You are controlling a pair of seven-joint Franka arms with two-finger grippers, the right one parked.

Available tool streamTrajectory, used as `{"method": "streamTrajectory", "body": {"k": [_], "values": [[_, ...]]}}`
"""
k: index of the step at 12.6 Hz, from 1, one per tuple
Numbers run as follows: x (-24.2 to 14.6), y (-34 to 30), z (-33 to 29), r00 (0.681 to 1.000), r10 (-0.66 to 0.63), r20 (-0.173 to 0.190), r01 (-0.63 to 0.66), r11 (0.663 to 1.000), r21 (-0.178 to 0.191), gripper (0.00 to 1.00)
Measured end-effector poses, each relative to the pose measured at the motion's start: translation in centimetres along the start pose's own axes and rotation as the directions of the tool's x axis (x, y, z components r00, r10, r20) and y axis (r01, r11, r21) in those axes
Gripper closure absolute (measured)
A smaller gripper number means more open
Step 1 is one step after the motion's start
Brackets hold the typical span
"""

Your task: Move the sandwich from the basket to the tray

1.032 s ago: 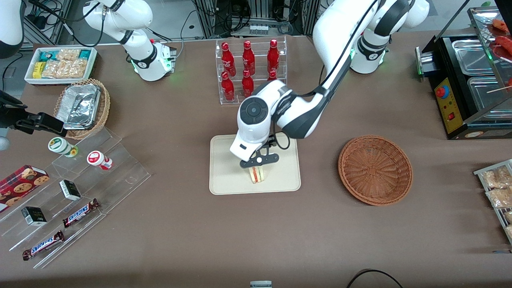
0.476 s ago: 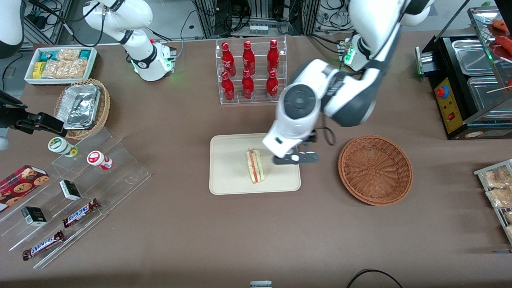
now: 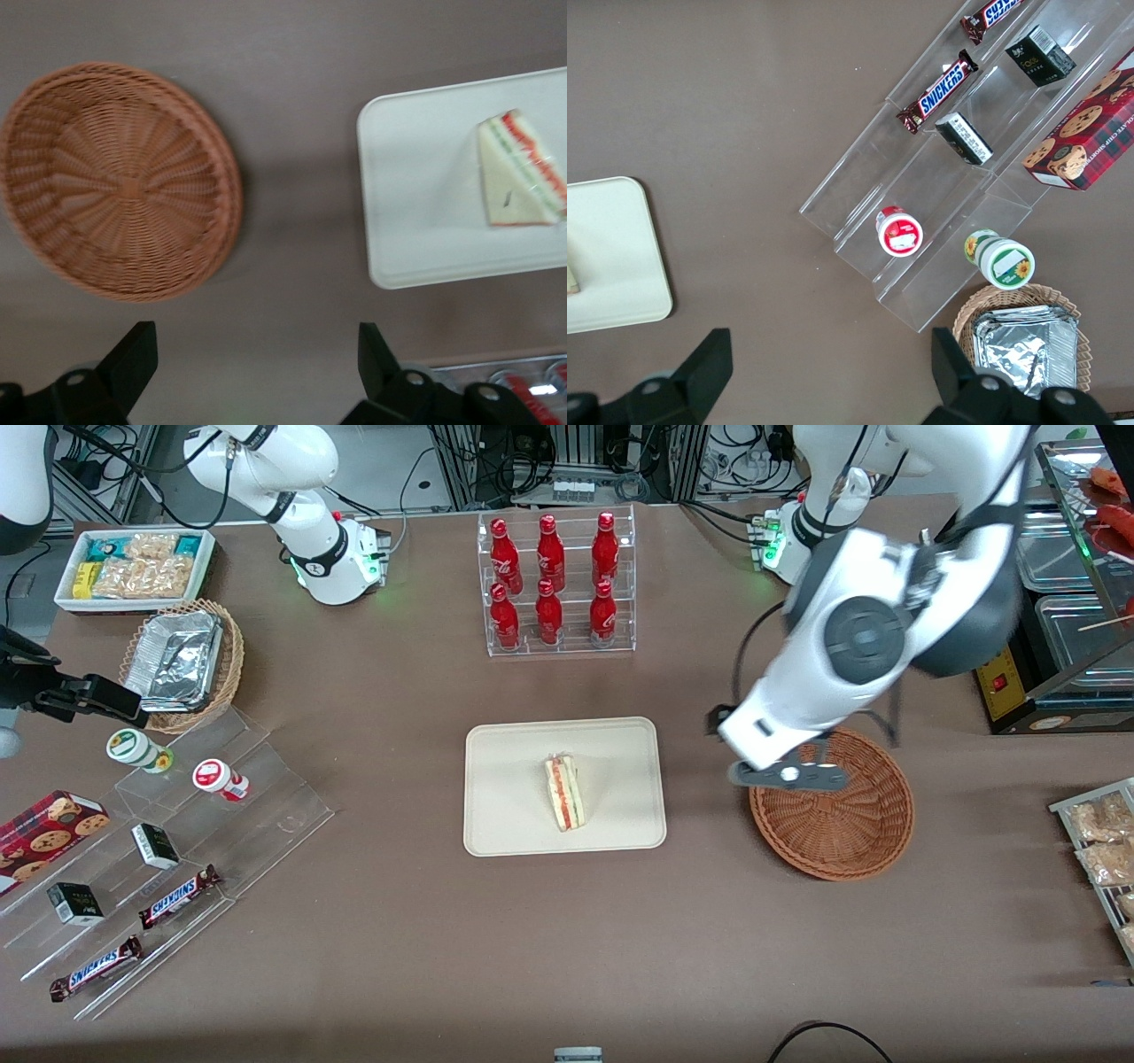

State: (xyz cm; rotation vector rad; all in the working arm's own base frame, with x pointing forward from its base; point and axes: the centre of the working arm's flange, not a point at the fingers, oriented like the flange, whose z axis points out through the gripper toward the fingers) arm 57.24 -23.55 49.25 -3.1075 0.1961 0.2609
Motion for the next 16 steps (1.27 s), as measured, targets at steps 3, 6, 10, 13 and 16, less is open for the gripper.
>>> {"method": "streamTrajectory", "body": {"k": [3, 6, 10, 13, 16], "values": [[-1.7, -6.2, -2.5, 0.999, 0.034, 0.016, -0.034, 0.999, -0.008, 0.00], [-3.1, -10.1, -4.6, 1.000, 0.018, 0.014, -0.018, 1.000, -0.003, 0.00], [-5.0, -13.9, -6.7, 0.999, -0.041, 0.022, 0.041, 0.999, 0.017, 0.00], [-6.4, -15.7, -8.2, 0.997, -0.070, 0.015, 0.070, 0.997, 0.012, 0.00], [-6.6, -15.6, -8.4, 0.998, -0.069, 0.013, 0.069, 0.998, 0.013, 0.00]]}}
